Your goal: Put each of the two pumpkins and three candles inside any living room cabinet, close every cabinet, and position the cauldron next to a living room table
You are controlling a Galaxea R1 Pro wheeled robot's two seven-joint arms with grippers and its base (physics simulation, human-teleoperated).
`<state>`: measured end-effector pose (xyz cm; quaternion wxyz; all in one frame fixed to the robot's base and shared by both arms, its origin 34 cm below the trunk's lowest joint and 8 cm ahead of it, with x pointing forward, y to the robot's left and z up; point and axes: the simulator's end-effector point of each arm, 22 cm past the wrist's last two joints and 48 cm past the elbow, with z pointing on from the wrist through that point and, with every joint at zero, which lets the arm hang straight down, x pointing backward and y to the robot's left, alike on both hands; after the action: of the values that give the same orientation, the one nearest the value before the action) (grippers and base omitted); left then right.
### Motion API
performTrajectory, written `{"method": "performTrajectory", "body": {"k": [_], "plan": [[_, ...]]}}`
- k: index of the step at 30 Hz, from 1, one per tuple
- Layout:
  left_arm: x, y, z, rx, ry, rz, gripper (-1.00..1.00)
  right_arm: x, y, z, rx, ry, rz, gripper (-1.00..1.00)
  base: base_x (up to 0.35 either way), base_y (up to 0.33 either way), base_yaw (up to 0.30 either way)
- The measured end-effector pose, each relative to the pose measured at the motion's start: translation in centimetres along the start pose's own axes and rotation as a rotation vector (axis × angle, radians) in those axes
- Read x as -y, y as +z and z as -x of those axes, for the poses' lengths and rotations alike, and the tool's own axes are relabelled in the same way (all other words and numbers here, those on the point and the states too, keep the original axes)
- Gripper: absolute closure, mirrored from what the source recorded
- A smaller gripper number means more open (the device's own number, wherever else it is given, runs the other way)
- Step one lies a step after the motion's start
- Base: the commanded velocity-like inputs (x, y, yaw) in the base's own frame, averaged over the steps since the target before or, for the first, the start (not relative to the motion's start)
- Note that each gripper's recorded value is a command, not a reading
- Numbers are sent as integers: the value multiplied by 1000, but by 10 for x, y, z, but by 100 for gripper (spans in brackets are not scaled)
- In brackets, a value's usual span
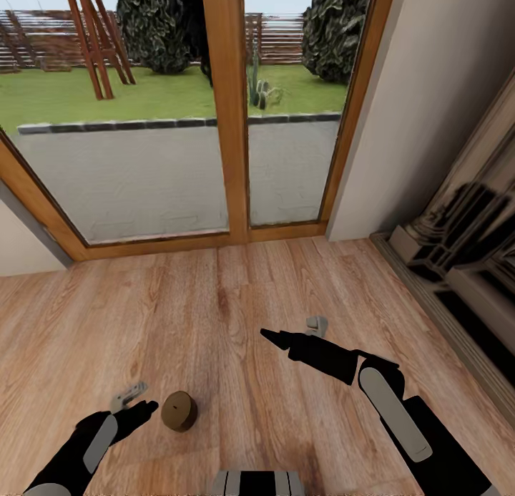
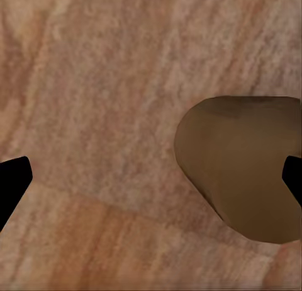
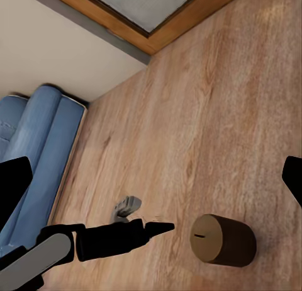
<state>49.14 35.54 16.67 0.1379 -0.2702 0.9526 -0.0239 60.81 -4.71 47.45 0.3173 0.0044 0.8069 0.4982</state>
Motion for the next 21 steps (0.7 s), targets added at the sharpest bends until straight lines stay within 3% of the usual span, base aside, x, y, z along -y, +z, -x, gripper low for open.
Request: {"method": "performTrajectory", "body": {"k": [5, 21], "plan": [[15, 1, -5, -4, 15, -20, -100, 2, 1, -1, -2, 2, -3, -100, 0, 0, 0], [16, 1, -4, -2, 17, -21, -100, 4, 2, -3, -6, 3, -9, -100, 0, -108, 0]]}}
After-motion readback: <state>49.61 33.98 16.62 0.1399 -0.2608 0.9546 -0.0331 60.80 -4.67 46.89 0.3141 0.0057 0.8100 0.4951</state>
